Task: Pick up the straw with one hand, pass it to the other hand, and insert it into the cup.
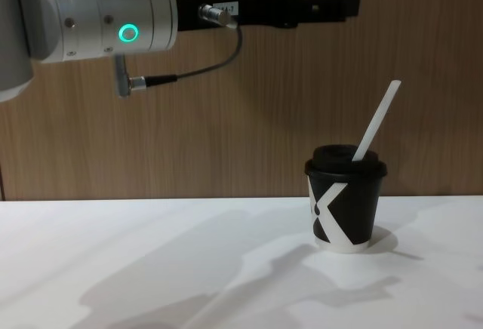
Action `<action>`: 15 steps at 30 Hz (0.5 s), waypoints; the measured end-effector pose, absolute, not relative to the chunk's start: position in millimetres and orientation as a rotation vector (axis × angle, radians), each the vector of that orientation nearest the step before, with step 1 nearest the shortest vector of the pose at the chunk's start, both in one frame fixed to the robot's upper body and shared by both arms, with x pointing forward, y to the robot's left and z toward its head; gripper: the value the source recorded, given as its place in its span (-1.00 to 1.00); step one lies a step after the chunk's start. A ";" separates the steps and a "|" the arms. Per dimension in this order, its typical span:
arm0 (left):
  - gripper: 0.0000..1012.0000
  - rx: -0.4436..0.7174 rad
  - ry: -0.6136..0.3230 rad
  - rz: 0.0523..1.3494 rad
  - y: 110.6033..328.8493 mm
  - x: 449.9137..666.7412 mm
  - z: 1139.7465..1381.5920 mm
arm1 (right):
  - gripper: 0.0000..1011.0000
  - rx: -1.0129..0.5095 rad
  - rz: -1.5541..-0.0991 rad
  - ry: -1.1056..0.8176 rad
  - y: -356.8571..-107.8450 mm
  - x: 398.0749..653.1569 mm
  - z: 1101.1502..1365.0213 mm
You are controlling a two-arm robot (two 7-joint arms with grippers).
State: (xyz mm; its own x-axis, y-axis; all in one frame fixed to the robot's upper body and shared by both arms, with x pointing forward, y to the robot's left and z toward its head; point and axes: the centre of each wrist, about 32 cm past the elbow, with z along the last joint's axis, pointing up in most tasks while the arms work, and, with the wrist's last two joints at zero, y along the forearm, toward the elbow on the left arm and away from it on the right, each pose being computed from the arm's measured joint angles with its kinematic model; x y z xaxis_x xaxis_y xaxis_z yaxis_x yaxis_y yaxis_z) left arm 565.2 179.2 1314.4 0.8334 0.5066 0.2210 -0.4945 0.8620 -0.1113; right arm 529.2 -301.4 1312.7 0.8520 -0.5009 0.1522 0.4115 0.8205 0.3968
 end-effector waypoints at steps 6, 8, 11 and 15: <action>0.98 -0.070 -0.274 0.555 179.0 560.4 1313.4 | 0.98 0.361 -0.545 -0.197 -297.9 525.9 1313.5; 0.98 -0.076 -0.281 0.561 178.6 559.1 1313.3 | 0.98 0.359 -0.557 -0.182 -297.2 525.0 1313.2; 0.98 -0.092 -0.299 0.578 177.5 555.9 1313.0 | 0.98 0.352 -0.579 -0.153 -296.2 523.1 1312.1; 0.98 -0.107 -0.314 0.593 176.3 552.7 1312.5 | 0.98 0.343 -0.604 -0.117 -295.0 520.3 1310.2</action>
